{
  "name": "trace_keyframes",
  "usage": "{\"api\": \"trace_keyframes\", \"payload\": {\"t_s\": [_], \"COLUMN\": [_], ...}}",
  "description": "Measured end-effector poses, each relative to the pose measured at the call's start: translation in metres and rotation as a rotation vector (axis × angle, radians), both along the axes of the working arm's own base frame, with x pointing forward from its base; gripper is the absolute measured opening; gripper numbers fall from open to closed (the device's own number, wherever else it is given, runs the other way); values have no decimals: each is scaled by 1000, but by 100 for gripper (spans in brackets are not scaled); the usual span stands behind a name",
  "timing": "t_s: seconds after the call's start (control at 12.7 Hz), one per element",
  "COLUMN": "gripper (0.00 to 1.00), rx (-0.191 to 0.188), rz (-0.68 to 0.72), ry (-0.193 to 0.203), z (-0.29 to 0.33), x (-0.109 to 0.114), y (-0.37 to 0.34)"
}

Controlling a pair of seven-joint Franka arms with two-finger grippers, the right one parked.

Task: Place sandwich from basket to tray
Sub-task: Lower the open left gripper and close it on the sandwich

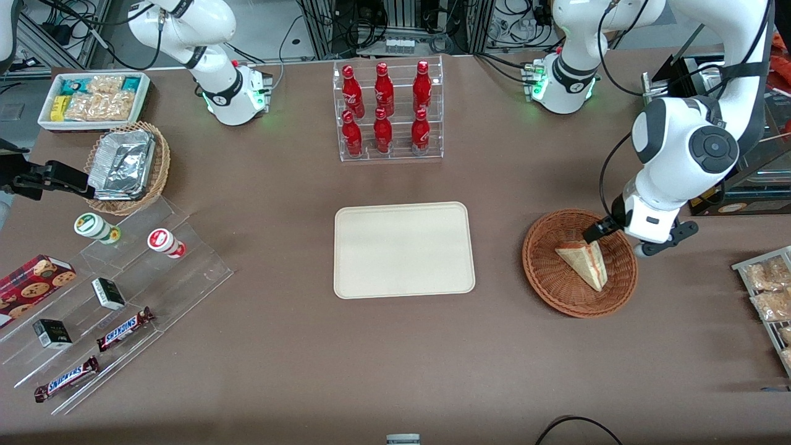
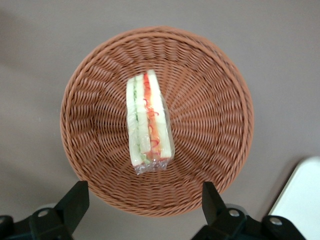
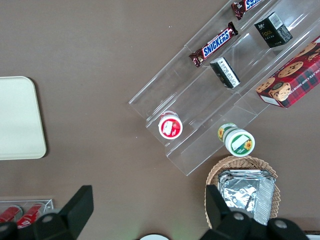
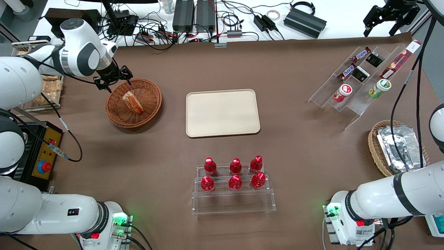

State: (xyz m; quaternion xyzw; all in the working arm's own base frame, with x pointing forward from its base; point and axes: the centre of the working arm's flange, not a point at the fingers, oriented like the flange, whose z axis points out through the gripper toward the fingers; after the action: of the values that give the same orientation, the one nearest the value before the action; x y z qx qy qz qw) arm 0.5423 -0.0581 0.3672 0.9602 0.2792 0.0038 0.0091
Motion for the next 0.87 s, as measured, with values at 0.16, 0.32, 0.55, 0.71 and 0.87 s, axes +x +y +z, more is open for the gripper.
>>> {"api": "trace_keyframes", "payload": {"t_s": [0.16,0.32,0.55,0.71,0.87], "gripper": [100,100,100,100,100], "rx": [-2,-2,1,1,-1], "rz": [160,209,217,218,219], "ry": [12,20,50,63,64], "z": [-8,-19,-37,-55,-71], "x": [1,2,3,5,8], "y": [0,0,0,0,-1]}}
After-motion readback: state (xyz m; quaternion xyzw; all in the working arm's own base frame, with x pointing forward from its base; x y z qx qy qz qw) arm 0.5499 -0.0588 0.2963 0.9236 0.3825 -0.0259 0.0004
